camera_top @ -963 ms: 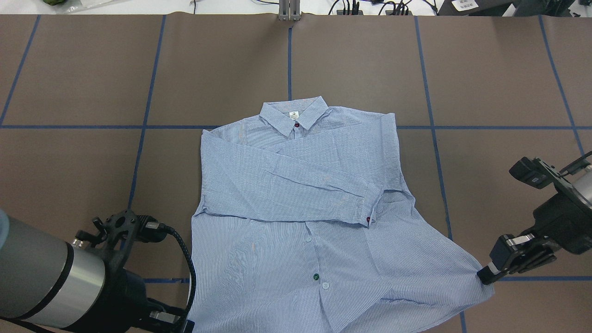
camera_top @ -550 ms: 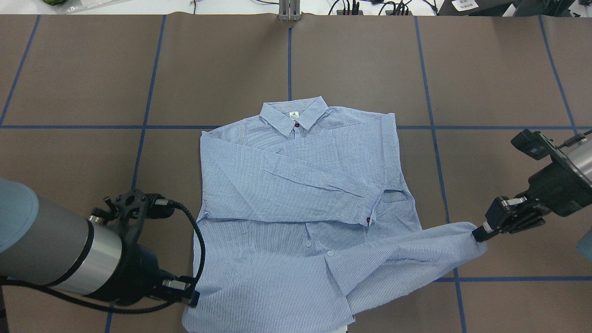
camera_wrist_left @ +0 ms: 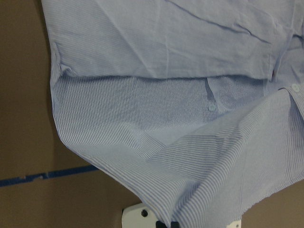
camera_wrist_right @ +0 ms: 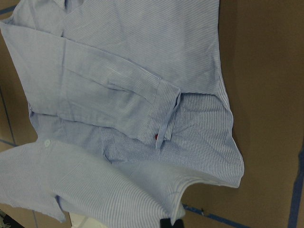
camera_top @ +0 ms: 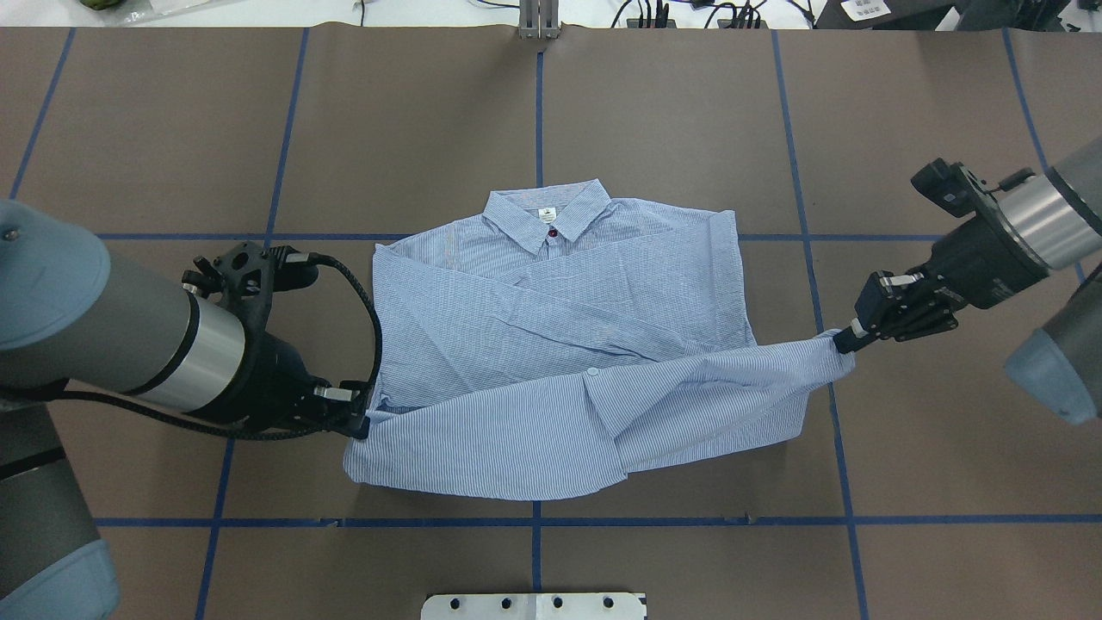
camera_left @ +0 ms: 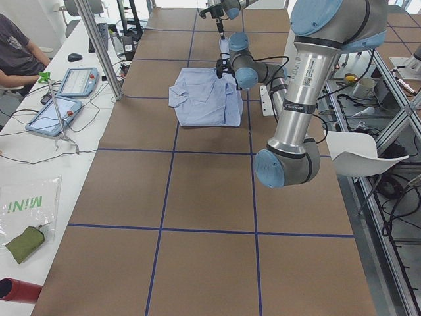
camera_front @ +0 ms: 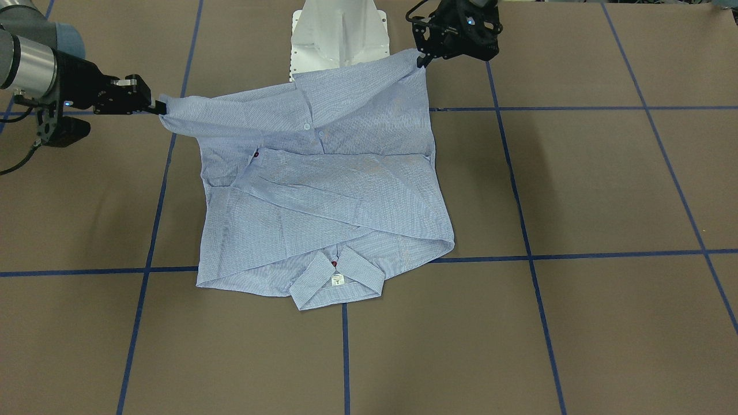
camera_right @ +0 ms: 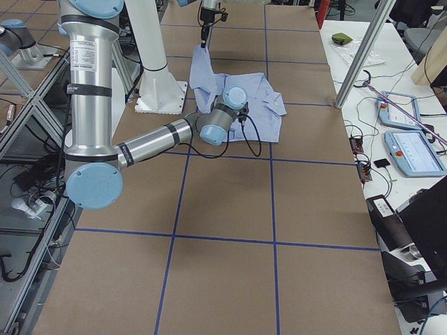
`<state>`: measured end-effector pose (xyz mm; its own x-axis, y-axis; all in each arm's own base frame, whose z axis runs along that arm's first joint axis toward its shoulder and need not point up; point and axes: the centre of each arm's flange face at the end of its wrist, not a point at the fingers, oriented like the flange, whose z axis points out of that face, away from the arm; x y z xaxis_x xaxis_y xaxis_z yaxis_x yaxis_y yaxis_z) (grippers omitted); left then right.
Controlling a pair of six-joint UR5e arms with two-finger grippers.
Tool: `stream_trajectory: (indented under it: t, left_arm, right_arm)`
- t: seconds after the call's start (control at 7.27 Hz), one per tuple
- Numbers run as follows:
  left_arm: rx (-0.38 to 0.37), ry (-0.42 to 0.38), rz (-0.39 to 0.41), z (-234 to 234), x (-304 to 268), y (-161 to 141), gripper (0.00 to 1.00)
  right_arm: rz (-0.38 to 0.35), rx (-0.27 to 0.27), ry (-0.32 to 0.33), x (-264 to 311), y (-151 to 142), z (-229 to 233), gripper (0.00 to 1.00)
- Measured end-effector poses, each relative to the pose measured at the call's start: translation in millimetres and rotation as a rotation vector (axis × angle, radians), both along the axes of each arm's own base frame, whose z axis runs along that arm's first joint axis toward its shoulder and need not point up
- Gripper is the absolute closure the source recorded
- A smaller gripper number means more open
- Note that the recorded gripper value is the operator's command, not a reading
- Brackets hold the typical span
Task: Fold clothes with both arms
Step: 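Carry the hem with both grippers over the shirt toward the collar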
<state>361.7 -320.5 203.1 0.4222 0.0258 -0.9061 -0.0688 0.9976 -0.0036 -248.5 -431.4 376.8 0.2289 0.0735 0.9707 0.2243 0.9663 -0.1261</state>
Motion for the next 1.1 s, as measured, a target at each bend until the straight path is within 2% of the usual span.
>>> stream_trajectory:
  t: [0.28,0.55,1.1]
  left_arm:
    - [0.014,-0.035,-0.034,23.9,11.0,-38.2,1.00]
    - [0.027,-0.024,-0.064,45.3,26.5,-71.3,1.00]
    - [0.020,-0.036,-0.150,66.6,33.9,-142.8,1.00]
  right_arm:
    - [0.052,0.007,0.016,-16.3,-49.2,-5.7,1.00]
    - [0.113,0.017,0.040,-35.5,-102.5,-19.0,1.00]
    - [0.182,0.016,0.103,-62.1,-152.3,-16.3,1.00]
